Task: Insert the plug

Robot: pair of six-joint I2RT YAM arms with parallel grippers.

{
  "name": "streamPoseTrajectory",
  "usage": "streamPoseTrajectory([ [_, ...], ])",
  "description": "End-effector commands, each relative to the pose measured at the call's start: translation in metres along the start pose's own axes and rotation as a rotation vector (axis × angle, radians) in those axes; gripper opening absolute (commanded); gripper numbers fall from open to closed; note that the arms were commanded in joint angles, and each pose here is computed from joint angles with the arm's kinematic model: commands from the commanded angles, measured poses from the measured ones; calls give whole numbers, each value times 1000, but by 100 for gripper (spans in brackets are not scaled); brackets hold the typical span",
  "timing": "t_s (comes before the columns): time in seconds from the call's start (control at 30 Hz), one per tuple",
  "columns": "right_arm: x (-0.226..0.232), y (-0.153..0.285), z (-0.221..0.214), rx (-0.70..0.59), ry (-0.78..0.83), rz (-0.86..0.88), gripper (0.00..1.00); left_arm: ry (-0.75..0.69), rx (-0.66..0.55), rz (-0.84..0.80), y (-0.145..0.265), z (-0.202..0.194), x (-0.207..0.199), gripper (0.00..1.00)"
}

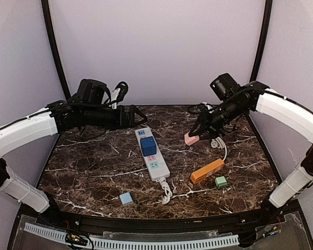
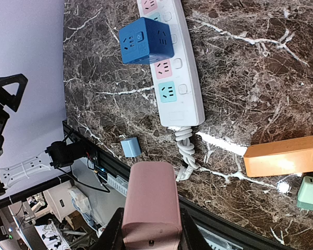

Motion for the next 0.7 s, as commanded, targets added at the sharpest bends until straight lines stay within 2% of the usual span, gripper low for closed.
streamPoseTrajectory([
  [0.0, 8, -1, 3, -28, -1, -24, 0, 104, 60, 49, 3, -7, 22, 99],
  [0.37, 15, -21, 10, -56, -15, -94, 0, 87, 21, -67, 28, -15, 44, 99],
  [0.67, 33, -55, 10, -20, 42, -116, 0, 109, 106, 90, 41, -23, 53, 99],
])
Point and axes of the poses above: each gripper's point midway between its finger pads, its own y axis back along the fingers, its own x axis along the line the jaws close on, z = x × y, the point moved 9 cm from there along y, back along the fingers, and after that the axes turned 12 degrees about -y, right-handed, at the moved point
